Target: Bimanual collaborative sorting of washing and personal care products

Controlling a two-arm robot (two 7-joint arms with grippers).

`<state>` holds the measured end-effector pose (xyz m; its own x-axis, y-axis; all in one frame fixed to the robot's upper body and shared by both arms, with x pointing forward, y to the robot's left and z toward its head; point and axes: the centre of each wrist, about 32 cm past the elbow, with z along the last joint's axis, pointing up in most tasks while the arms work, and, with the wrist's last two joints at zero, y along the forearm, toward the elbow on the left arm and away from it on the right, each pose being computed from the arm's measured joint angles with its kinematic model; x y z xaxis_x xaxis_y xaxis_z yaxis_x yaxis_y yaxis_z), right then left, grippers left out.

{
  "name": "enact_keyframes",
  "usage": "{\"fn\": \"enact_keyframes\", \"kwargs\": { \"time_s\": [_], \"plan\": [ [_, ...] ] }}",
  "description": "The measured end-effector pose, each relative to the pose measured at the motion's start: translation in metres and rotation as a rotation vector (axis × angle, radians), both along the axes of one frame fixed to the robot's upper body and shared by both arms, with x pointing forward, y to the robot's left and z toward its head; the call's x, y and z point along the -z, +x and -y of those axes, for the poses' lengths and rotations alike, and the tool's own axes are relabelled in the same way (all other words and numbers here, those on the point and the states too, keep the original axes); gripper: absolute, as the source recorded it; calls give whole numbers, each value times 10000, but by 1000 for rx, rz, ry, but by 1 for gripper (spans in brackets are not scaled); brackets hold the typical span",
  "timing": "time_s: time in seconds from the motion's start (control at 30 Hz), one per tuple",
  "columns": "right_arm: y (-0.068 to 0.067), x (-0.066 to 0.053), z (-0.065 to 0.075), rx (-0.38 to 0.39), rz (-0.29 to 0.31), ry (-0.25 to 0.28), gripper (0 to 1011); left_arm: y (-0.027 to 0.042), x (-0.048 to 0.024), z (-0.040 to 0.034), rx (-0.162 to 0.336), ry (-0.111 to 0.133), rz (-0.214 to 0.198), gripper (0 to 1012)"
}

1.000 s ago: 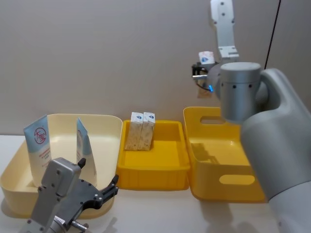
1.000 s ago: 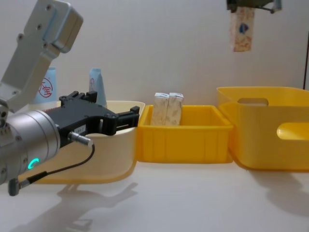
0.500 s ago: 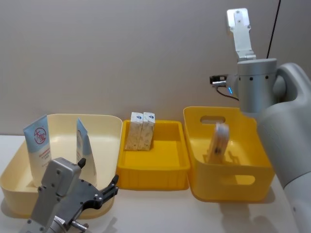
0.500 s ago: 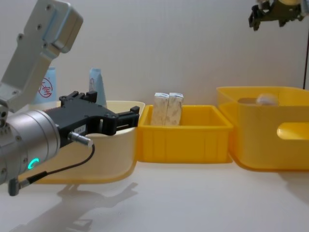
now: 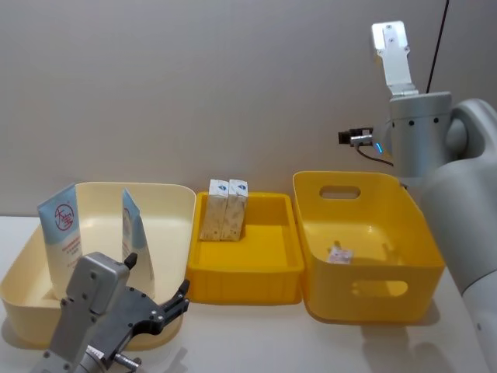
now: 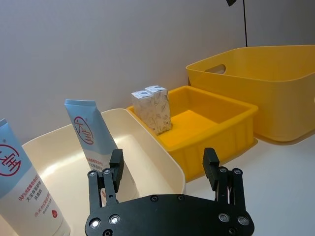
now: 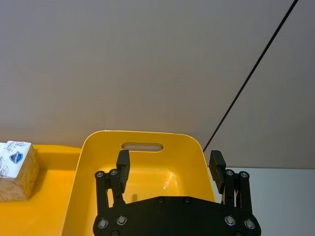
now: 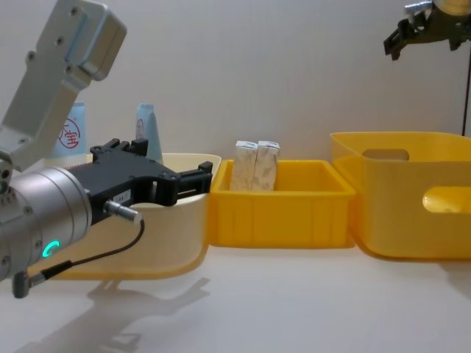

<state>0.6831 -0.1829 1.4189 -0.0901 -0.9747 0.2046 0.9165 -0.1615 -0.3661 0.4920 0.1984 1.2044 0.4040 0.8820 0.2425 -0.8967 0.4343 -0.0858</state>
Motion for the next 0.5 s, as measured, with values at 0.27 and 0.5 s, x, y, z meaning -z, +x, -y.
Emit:
{"fn": "enact_keyframes", "kwargs": {
  "time_s": [0.27, 0.5],
  "plan": [
    [13, 5, 30, 6, -14, -2, 1001, 36, -45, -1, 0, 6, 15, 1003],
    [18, 4, 41, 8, -19, -3, 1001, 144, -146, -7, -9, 17, 46, 1003]
  ]
}}
